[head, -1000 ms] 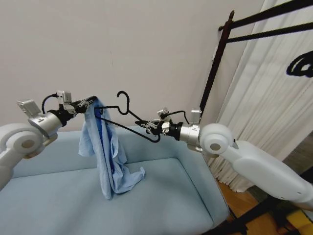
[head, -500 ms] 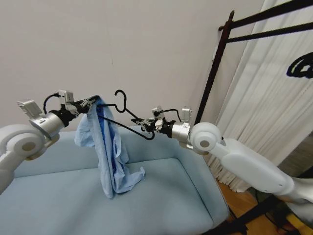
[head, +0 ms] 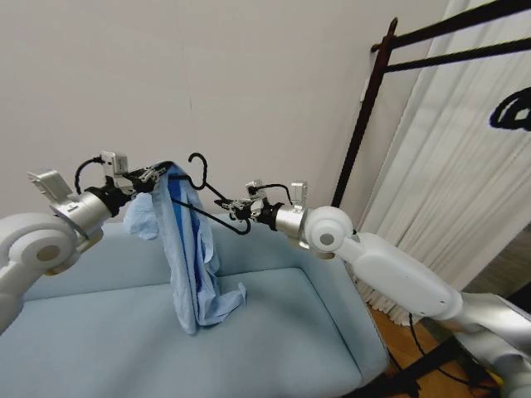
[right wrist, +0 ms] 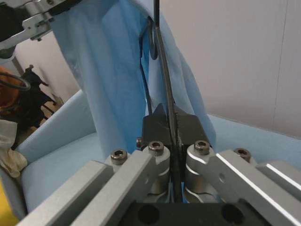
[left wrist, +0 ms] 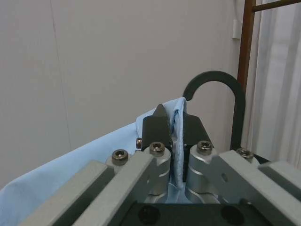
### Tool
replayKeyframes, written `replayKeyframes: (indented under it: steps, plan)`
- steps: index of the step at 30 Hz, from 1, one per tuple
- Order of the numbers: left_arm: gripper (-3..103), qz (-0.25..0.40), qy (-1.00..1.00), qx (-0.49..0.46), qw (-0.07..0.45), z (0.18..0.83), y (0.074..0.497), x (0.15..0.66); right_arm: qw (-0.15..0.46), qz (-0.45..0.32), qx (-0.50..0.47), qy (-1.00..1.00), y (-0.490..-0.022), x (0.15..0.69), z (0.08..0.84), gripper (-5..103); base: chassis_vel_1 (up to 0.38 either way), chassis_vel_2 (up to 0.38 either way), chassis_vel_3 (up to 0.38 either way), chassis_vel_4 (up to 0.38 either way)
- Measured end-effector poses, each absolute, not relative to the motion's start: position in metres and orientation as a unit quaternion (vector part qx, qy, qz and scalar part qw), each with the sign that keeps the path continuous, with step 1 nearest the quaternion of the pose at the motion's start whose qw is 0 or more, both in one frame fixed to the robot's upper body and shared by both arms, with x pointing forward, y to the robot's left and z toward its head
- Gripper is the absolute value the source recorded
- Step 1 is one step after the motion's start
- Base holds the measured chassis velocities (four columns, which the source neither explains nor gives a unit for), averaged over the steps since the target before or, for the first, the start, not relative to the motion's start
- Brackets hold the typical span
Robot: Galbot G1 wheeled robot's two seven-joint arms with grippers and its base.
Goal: Pick up the clothes from the sofa and hang them on the clothes hanger.
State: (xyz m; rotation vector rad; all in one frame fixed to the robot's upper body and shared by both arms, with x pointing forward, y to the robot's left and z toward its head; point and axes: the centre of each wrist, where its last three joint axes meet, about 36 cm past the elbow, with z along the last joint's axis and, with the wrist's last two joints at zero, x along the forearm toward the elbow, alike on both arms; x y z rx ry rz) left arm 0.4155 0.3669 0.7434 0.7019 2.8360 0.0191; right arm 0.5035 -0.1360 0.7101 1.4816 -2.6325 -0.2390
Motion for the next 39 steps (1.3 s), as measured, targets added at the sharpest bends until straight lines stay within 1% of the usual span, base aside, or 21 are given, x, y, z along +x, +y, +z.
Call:
replayKeyframes:
  steps: [13,31,39]
  plan:
    - [3,0.011,0.961,0.255,0.107,0.729,0.352,0.407,0.043,-0.087,0.482,-0.871,-0.137,0.511,0.721,2,0.000,0.000,0.000,0.000]
    - [3,-0.001,0.960,0.265,0.094,0.704,0.338,0.397,0.027,-0.079,0.472,-0.878,-0.151,0.523,0.742,2,0.000,0.000,0.000,0.000]
    - [3,-0.013,0.960,0.261,0.096,0.697,0.333,0.396,0.026,-0.075,0.473,-0.878,-0.153,0.523,0.745,2,0.000,0.000,0.000,0.000]
